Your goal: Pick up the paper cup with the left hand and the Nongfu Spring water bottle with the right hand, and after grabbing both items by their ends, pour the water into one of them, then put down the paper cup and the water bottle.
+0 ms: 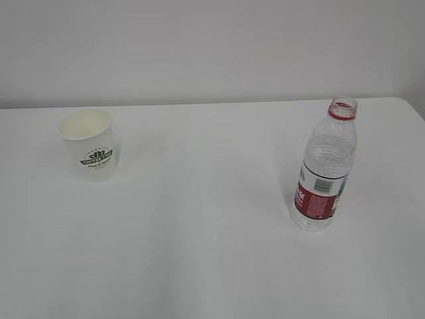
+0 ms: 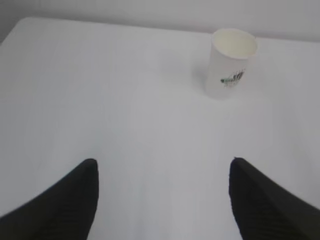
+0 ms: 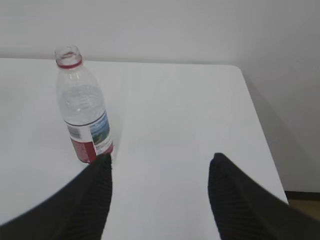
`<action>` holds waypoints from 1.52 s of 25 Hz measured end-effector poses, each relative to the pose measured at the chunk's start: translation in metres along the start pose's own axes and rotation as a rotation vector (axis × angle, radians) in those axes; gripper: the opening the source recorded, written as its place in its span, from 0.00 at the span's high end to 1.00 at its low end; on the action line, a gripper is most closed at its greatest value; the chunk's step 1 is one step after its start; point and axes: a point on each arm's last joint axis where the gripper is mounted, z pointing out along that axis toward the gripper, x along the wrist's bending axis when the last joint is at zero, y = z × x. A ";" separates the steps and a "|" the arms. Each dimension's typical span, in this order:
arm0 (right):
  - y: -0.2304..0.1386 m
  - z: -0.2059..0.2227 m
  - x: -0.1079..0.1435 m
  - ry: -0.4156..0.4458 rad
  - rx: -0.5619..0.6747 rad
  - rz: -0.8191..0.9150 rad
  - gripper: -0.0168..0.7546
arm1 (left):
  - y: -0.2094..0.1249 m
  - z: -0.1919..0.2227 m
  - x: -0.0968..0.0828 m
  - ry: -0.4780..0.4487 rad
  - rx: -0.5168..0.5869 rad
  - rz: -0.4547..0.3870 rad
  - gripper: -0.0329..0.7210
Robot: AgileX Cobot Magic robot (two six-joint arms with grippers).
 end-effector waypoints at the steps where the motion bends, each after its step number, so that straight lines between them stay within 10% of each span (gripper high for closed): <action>1: 0.005 0.005 0.001 0.008 -0.009 -0.001 0.38 | 0.007 0.000 -0.001 -0.011 -0.048 -0.003 0.17; 20: 0.041 0.051 0.011 0.056 -0.139 -0.018 0.30 | 0.083 0.099 -0.018 -0.103 -0.185 -0.154 0.17; 38: -0.008 0.081 0.021 0.123 -0.267 0.033 0.30 | 0.037 0.150 -0.011 -0.075 -0.235 -0.128 0.26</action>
